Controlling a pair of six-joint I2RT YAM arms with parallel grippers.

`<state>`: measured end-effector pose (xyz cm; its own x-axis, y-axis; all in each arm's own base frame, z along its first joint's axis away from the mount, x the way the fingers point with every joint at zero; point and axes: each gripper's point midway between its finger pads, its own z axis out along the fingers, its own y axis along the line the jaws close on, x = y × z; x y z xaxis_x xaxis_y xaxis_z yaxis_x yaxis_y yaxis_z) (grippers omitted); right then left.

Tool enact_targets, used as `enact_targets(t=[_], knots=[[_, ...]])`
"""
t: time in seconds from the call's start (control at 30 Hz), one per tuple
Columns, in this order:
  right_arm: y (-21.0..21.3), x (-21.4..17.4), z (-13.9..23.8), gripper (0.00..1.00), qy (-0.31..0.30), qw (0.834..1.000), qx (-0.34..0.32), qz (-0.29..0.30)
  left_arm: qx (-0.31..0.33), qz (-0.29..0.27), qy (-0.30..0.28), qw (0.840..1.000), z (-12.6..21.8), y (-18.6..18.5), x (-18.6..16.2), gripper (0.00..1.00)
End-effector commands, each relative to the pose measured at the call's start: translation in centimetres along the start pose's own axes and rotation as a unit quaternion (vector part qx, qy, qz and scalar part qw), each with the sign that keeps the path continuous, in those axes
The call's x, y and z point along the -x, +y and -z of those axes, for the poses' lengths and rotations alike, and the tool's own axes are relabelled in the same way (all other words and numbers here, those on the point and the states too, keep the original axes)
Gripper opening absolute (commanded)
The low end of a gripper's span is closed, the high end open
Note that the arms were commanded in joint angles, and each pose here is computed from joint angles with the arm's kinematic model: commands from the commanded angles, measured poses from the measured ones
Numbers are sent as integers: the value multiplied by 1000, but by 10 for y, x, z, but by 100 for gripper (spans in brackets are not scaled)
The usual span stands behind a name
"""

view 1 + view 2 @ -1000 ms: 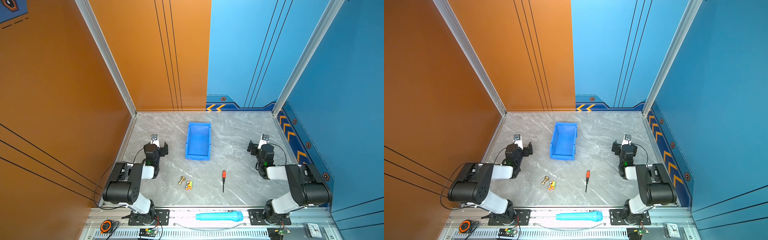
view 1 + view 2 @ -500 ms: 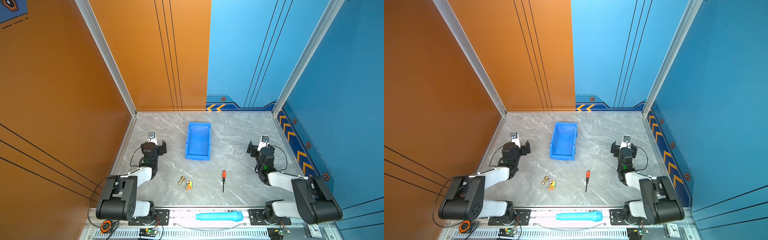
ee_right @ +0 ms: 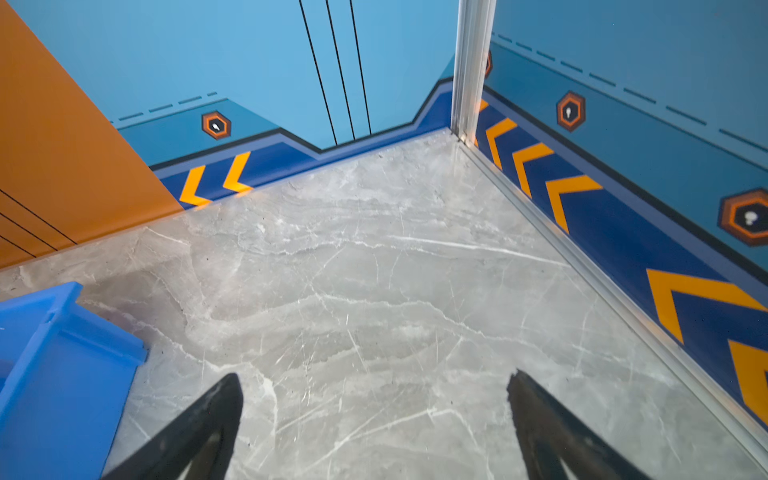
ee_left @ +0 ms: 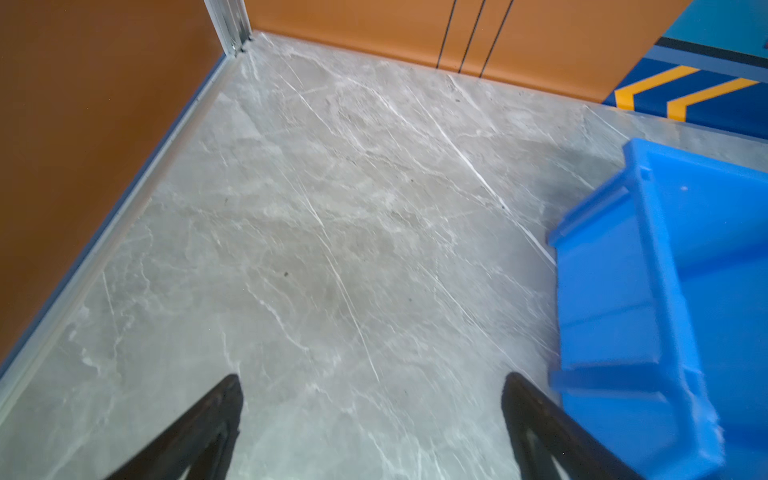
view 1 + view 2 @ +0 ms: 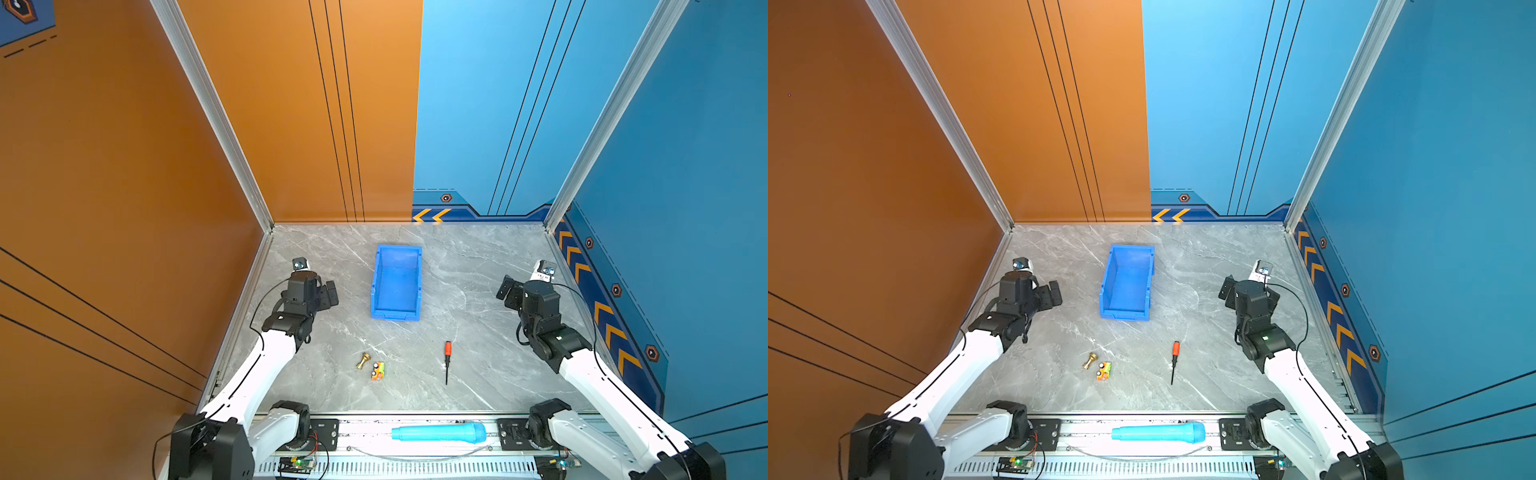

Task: Put the screwdriver in the bin
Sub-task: 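Lower the right gripper toward the red screwdriver handle while the left arm moves forward, then close the right gripper on the red screwdriver handle and lift it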

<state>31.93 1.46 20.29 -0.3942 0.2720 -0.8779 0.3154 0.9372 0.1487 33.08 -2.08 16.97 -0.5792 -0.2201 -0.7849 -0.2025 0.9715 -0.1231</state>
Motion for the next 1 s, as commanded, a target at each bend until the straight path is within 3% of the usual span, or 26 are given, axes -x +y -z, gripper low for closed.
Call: enact_targets(t=[0.0,0.2,0.37,0.53,0.8,0.97], knots=[[-16,-70,16,100,157,987,-40,14,-21,29,73,997,18,-10,-28,98],[12,-111,37,100,212,976,-18,50,-78,3,134,988,27,-47,-56,98],[48,-146,51,100,255,962,22,92,-101,-23,148,984,32,-67,-71,98],[85,-180,58,100,284,947,66,133,-109,-30,140,984,39,-74,-71,98],[105,-215,50,100,323,933,86,135,-115,-35,137,983,42,-74,-74,98],[113,-227,46,91,339,924,95,150,-112,-26,133,984,45,-69,-78,98]])
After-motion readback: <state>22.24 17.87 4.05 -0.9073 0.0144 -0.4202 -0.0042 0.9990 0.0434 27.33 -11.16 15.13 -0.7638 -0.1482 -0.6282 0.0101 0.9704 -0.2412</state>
